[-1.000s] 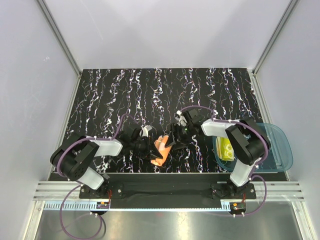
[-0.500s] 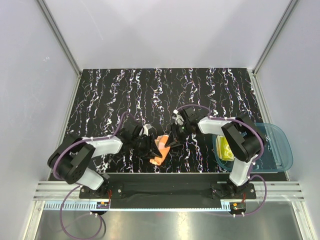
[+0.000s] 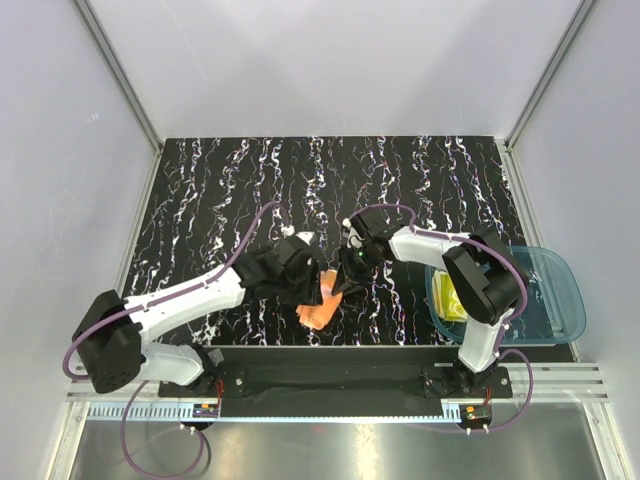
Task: Roll the towels
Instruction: Roll the towel
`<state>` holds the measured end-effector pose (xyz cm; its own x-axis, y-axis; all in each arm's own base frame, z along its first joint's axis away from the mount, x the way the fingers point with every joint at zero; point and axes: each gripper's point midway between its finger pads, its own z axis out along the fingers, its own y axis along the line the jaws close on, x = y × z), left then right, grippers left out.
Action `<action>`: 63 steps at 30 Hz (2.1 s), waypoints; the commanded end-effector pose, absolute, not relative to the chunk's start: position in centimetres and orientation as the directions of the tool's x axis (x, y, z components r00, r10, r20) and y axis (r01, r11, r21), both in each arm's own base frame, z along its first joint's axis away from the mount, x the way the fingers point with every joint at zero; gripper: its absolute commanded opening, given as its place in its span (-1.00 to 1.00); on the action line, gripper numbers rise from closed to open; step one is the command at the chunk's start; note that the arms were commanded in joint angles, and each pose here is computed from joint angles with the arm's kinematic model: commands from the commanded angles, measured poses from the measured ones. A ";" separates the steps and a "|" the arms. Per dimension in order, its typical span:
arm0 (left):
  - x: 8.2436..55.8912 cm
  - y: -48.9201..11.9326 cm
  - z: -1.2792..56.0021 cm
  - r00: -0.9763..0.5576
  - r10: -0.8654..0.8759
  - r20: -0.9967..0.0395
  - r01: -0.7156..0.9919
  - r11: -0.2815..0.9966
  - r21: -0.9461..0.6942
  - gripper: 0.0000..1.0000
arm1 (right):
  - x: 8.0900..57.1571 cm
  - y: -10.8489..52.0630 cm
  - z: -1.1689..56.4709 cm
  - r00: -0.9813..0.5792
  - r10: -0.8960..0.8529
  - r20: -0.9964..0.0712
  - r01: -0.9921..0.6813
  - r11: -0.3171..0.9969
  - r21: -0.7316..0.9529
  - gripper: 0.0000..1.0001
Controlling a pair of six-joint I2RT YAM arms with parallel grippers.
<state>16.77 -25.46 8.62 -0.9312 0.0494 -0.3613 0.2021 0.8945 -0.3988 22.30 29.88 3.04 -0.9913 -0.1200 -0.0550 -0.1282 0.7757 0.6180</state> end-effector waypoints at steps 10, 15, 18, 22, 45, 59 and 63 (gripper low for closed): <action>16.0 -29.6 10.1 -0.823 0.218 -0.524 0.381 0.897 -0.225 0.05 | 21.8 29.2 2.5 -0.987 -0.153 -0.046 -0.154 0.840 0.519 -0.73; 15.8 -30.7 7.9 -0.818 0.285 -0.499 0.404 0.903 -0.148 0.04 | 21.6 29.0 2.4 -0.987 -0.157 -0.040 -0.155 0.843 0.516 -0.74; 15.8 -30.6 6.6 -0.822 0.303 -0.482 0.400 0.910 -0.110 0.04 | 21.6 29.0 2.5 -0.986 -0.161 -0.045 -0.161 0.840 0.518 -0.74; 16.1 -29.8 5.2 -0.829 0.311 -0.464 0.378 0.924 -0.055 0.04 | 21.5 29.0 2.4 -0.985 -0.167 -0.041 -0.163 0.839 0.519 -0.75; 14.3 -25.4 -1.0 -0.846 0.380 -0.375 0.360 0.925 0.124 -0.27 | 22.1 29.2 2.6 -0.977 -0.210 -0.029 -0.196 0.842 0.503 -0.12; 13.3 -28.2 0.0 -0.868 0.339 -0.363 0.393 0.916 -0.084 -0.43 | 30.3 26.8 10.7 -0.975 -0.113 -0.190 -0.195 0.844 0.500 0.58; 13.3 -29.3 0.8 -0.899 0.276 -0.340 0.363 0.903 -0.228 -0.43 | 32.0 25.8 14.3 -0.962 -0.074 -0.264 -0.206 0.832 0.515 0.70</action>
<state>16.47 -29.88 2.86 -0.8248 0.2664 -0.4987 0.3677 0.9228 -0.1153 31.08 26.23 9.19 -0.9831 -0.0825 -0.1633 -0.1532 0.8593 0.4881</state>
